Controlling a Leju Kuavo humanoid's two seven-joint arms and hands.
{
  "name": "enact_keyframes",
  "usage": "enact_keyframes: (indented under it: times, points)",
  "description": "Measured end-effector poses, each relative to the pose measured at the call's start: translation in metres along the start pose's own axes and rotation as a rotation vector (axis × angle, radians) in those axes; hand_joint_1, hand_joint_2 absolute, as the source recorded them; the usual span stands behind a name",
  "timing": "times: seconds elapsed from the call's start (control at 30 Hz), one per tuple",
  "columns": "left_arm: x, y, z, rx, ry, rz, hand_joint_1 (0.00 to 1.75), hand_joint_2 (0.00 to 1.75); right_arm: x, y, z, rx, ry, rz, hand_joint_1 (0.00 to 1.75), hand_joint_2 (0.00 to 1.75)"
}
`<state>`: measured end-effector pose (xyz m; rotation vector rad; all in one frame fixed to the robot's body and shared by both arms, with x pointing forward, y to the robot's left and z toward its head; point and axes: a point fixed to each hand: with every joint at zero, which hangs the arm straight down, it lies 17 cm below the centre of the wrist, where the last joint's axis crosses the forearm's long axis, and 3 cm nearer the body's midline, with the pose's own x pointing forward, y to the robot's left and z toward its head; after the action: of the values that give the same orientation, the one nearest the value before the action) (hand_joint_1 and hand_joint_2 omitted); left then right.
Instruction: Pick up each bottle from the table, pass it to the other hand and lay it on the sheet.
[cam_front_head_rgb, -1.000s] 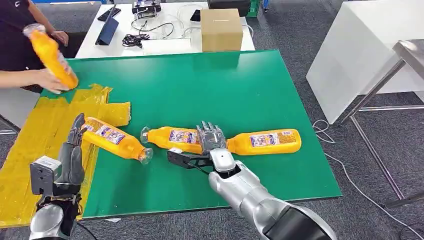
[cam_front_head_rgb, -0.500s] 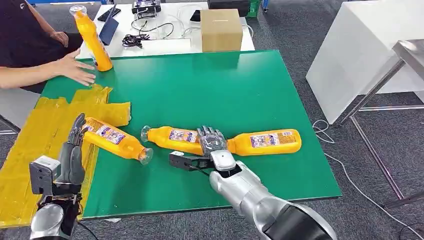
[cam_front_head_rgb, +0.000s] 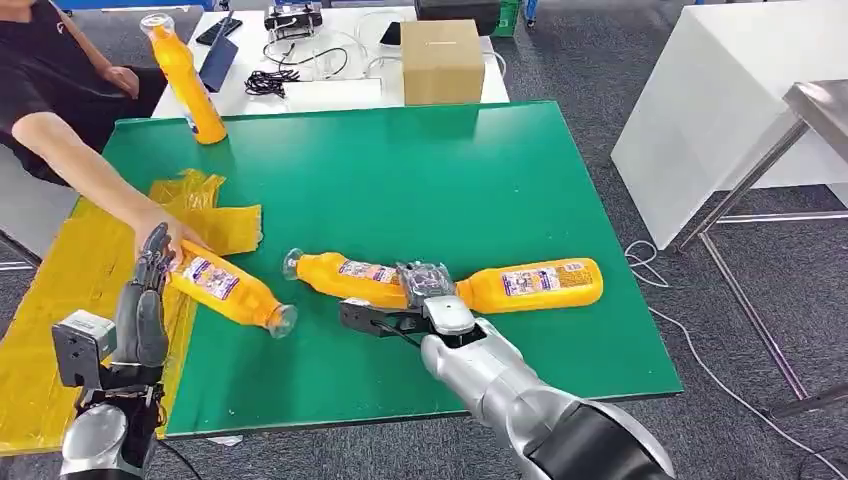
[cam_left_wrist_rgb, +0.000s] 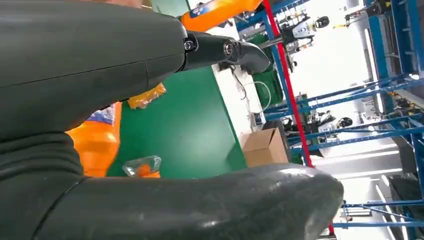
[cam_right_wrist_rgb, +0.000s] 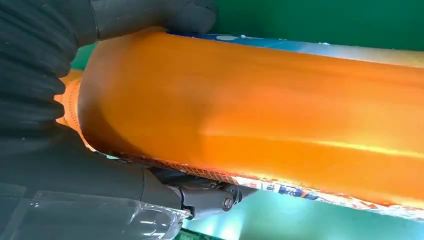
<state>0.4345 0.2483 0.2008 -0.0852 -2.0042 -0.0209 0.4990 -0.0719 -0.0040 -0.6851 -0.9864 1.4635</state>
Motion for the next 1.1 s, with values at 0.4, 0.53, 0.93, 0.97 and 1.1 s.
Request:
enact_keyframes:
  times: [0.4, 0.53, 0.93, 0.97, 1.1]
  points:
    - [-0.016, -0.006, 0.029, 0.024, 0.112, 0.255, 0.0, 1.75, -0.002, -0.059, 0.012, -0.392, -0.098, -0.344, 1.75, 1.75]
    - [-0.009, -0.011, 0.046, 0.025, 0.117, 0.381, 0.0, 1.75, 0.014, -0.099, 0.033, -0.517, -0.193, -0.472, 1.75, 1.75]
    - [0.012, -0.018, 0.062, 0.052, 0.083, 0.598, 0.0, 1.75, 0.067, -0.176, 0.108, -0.757, -0.442, -0.576, 1.75, 1.75]
    - [0.013, -0.019, 0.061, 0.052, 0.082, 0.612, 0.0, 1.75, 0.072, -0.177, 0.111, -0.762, -0.458, -0.574, 1.75, 1.75]
    - [0.018, -0.027, 0.059, 0.049, 0.079, 0.689, 0.0, 1.75, 0.096, -0.177, 0.122, -0.758, -0.514, -0.55, 1.75, 1.75]
